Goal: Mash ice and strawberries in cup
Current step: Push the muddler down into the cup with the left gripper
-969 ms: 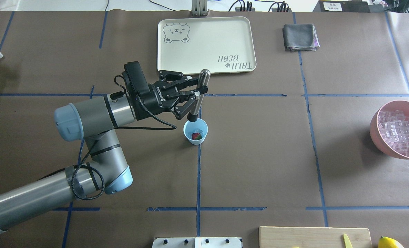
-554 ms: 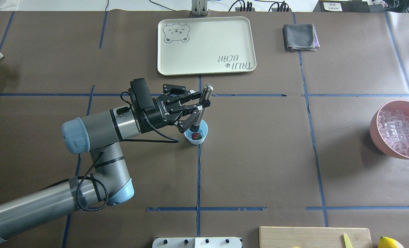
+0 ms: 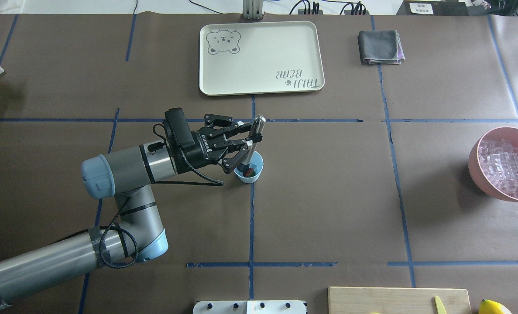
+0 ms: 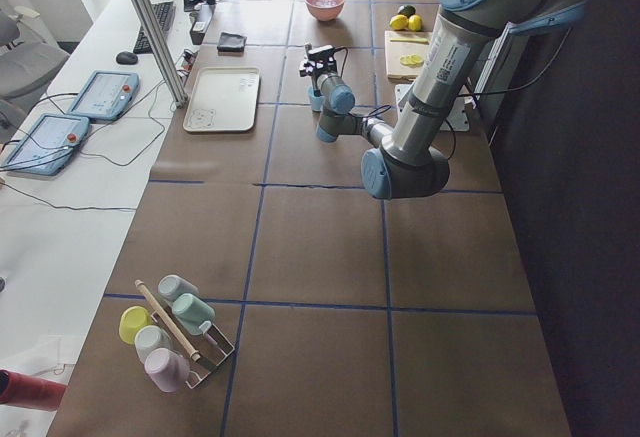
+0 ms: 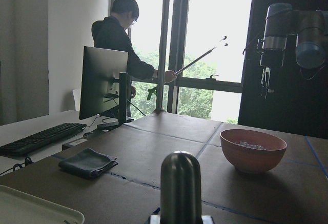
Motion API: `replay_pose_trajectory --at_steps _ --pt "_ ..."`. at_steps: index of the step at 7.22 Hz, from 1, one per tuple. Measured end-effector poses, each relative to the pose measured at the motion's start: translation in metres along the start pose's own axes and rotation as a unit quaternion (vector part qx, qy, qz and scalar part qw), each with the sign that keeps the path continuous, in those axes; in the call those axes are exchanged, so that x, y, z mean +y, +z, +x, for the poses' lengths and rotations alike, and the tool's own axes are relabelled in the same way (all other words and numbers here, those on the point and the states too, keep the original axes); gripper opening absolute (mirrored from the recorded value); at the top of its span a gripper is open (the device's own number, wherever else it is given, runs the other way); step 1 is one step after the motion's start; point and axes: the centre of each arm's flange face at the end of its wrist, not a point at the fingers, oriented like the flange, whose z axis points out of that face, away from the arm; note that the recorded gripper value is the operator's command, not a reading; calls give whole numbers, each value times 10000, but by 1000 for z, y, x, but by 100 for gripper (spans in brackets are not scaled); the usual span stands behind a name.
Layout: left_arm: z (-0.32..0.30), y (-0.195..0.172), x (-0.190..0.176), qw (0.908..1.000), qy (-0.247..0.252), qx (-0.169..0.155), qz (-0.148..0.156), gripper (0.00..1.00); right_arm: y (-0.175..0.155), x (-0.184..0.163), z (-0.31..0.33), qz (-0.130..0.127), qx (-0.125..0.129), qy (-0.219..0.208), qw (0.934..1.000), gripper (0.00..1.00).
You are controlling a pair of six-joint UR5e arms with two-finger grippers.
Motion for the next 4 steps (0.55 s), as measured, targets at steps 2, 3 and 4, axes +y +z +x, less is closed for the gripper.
replay_pose_trajectory --at_steps 2,3,4 --pt "-6 3 -13 9999 23 -41 100 0 -1 0 0 9 2 5 10000 100" --pt "-17 6 -28 9998 57 -111 167 0 -1 -1 0 12 2 7 10000 100" --pt "-26 9 -45 9997 83 -180 156 0 -1 -1 0 15 3 6 10000 100"
